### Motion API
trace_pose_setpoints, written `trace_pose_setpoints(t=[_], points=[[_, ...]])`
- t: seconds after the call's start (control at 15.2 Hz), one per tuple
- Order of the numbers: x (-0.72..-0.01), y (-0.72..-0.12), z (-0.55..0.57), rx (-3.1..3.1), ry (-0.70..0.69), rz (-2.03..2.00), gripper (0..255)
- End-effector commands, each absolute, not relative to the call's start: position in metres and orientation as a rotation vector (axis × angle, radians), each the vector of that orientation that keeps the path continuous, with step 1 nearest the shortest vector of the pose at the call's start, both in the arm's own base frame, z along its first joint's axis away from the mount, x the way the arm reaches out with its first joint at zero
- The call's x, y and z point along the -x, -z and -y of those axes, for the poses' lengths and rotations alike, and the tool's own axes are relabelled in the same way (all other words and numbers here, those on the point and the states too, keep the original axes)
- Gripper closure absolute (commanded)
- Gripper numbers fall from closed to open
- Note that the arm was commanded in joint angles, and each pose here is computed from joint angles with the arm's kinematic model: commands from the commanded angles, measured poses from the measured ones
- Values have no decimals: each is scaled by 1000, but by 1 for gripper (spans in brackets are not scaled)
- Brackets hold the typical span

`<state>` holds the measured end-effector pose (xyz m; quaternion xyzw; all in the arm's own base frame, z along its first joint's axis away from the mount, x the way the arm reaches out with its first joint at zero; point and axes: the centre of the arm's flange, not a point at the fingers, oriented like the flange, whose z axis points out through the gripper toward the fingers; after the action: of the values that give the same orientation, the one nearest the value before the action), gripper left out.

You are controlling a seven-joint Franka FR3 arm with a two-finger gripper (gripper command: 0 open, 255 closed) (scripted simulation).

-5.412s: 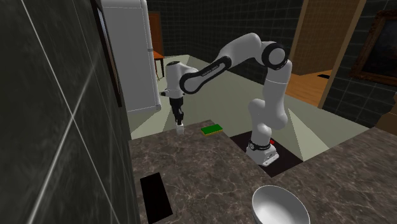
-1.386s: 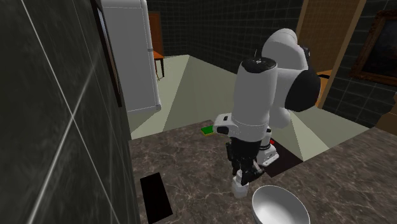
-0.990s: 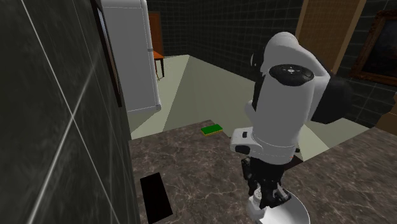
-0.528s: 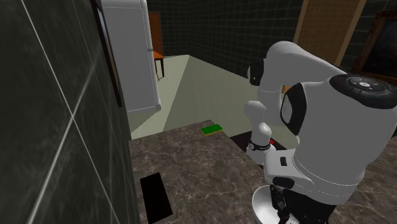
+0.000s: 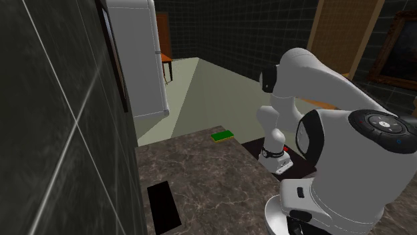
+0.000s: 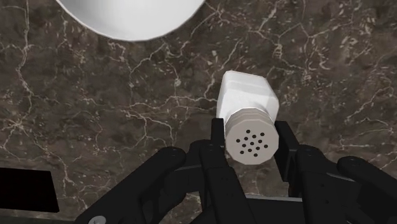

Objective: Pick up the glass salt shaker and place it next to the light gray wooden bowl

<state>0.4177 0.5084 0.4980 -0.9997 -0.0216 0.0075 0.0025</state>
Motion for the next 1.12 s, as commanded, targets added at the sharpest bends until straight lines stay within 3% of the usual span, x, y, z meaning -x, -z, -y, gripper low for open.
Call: trace_pose_setpoints(t=[0.0,1.06], points=[[-418,-487,-509,3135,-23,68,255],[-418,-403,-509,3135,-23,68,255]])
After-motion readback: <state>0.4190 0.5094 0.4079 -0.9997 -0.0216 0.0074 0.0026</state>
